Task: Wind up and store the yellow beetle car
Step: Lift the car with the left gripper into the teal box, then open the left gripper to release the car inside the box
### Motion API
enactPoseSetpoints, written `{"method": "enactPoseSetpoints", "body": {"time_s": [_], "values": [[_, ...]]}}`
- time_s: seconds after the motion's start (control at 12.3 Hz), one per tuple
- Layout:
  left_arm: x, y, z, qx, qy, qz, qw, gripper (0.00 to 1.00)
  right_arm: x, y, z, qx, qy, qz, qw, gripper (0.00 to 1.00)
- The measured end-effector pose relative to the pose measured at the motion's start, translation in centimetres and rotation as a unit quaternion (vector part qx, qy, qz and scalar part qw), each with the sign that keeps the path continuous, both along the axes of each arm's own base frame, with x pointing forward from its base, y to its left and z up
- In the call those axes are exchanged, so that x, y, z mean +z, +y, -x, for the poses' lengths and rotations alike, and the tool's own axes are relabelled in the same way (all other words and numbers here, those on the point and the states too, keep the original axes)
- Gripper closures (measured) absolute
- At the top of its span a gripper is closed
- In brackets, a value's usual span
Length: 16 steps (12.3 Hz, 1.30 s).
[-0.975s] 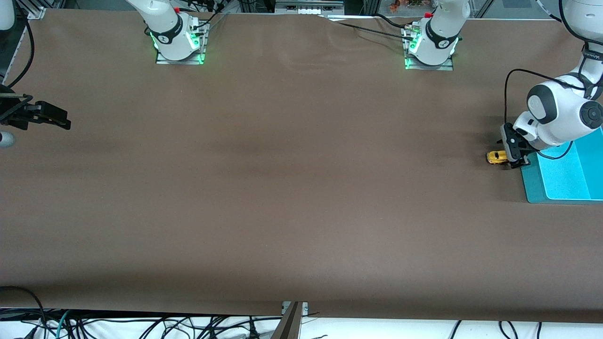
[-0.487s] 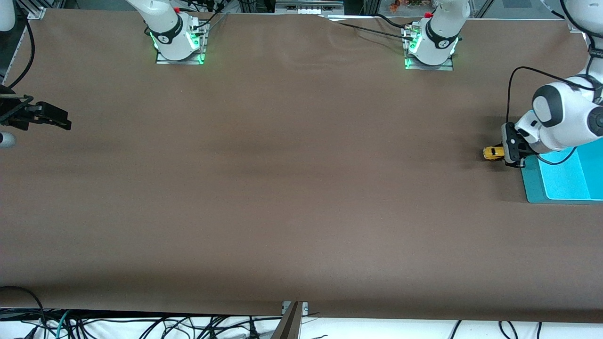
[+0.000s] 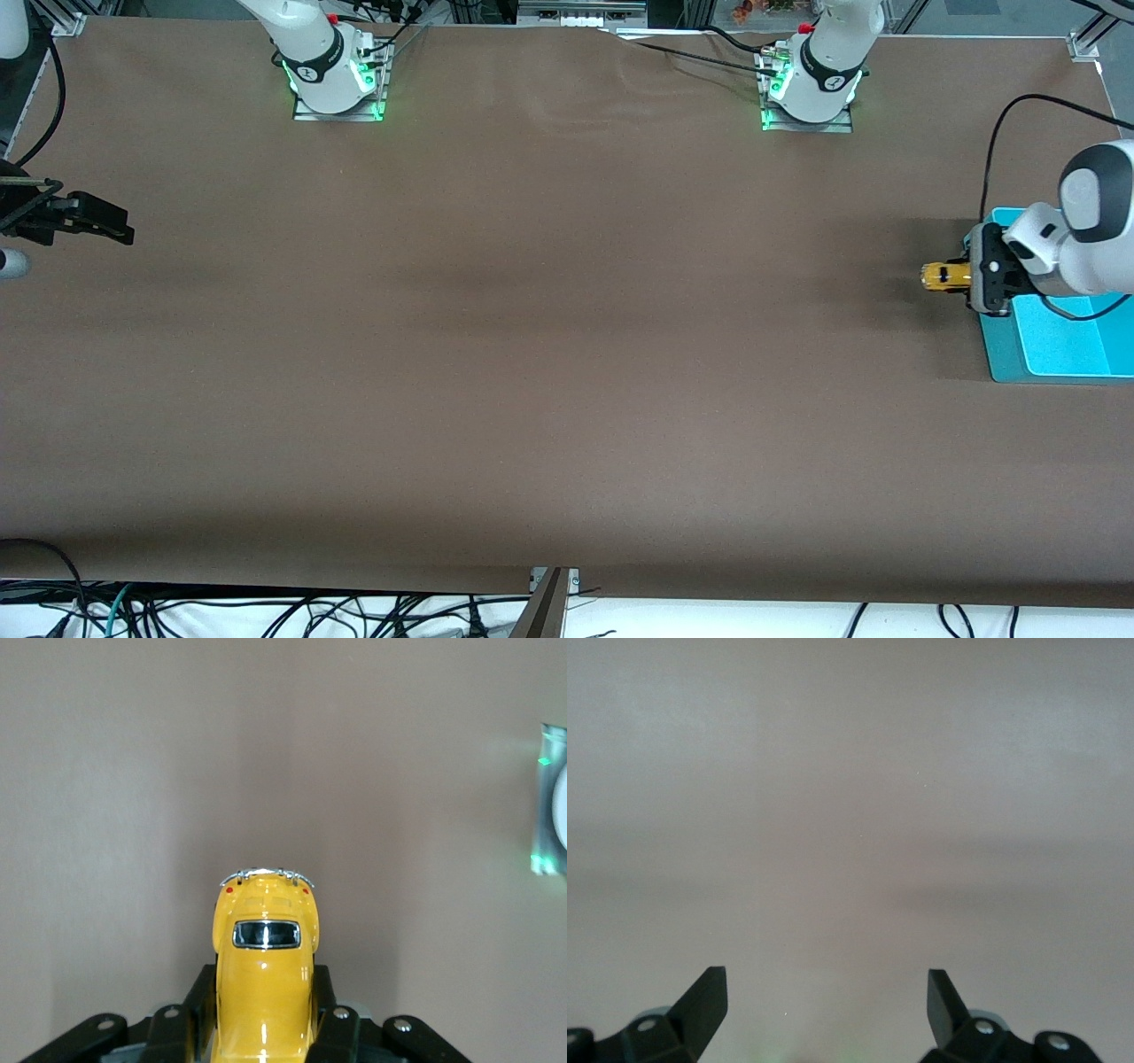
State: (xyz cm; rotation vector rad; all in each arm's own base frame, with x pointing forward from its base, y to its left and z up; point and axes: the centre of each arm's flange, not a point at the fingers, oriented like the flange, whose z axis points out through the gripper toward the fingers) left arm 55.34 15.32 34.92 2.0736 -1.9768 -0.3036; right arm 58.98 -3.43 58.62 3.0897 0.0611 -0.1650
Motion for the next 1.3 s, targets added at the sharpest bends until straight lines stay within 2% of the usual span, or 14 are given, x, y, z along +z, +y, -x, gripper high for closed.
{"method": "enactPoseSetpoints", "body": {"time_s": [0.24,0.41,0.57,0.81,1.06,1.3], "values": [[1.3,5.9,1.3,0.004,0.021,-0.065,0.998,0.54,0.0,0.0,0.0,0.000,0.000,0.000,1.000,0.00],[0.9,11.2,3.1,0.017,0.021,-0.090,0.996,0.54,0.0,0.0,0.0,0.000,0.000,0.000,1.000,0.00],[-1.2,16.8,4.6,0.016,-0.005,-0.084,0.996,0.54,0.0,0.0,0.0,0.000,0.000,0.000,1.000,0.00],[-7.2,22.4,6.1,0.015,-0.051,-0.072,0.996,0.54,0.0,0.1,0.0,0.001,0.000,0.000,1.000,0.00],[-12.7,23.4,6.0,0.012,-0.075,-0.060,0.995,0.54,0.0,0.1,0.0,0.001,0.000,0.000,1.000,0.00],[-14.9,23.1,5.7,0.008,-0.082,-0.053,0.995,0.54,0.0,0.1,0.0,0.001,0.000,0.000,1.000,0.00]]}}
